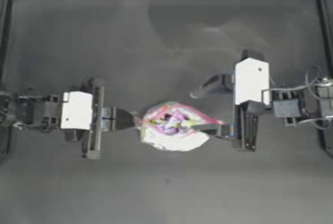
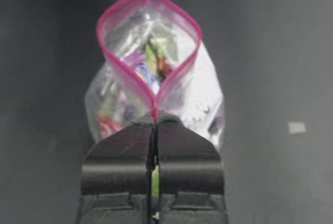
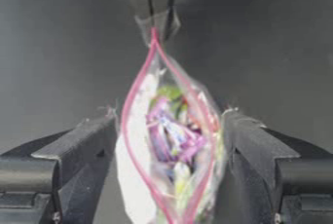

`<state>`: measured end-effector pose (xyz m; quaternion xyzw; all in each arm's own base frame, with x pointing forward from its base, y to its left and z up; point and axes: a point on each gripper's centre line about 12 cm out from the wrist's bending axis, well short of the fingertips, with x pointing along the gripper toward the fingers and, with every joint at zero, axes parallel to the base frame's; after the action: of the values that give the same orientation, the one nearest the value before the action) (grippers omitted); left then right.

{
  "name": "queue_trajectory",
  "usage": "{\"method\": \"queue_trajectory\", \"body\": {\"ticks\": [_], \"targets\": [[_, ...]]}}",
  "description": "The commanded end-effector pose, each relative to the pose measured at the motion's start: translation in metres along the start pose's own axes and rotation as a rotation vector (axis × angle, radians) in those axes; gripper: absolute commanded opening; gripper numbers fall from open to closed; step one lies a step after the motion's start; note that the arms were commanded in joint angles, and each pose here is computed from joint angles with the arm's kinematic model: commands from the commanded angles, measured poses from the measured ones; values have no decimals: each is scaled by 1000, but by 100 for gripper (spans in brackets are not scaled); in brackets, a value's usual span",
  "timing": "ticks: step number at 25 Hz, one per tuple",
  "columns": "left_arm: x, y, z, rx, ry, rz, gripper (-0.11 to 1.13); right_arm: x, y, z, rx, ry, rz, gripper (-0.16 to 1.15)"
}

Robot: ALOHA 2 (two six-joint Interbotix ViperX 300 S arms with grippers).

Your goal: Put candy in bag

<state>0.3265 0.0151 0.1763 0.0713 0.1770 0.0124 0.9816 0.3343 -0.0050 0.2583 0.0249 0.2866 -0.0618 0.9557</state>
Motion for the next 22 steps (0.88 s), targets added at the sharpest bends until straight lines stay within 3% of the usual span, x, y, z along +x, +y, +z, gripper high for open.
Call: {"method": "queue_trajectory", "body": {"ticks": [1, 18, 22], "targets": [[-12, 3, 16, -1, -60, 11, 5, -6, 2, 9, 9, -33, 11, 94], [-17, 1, 7, -2, -42, 7, 5, -6, 3, 9, 22, -33, 17, 94], [-16, 2, 9, -2, -47, 8, 19, -6, 3, 9, 28, -34, 19, 94]]}}
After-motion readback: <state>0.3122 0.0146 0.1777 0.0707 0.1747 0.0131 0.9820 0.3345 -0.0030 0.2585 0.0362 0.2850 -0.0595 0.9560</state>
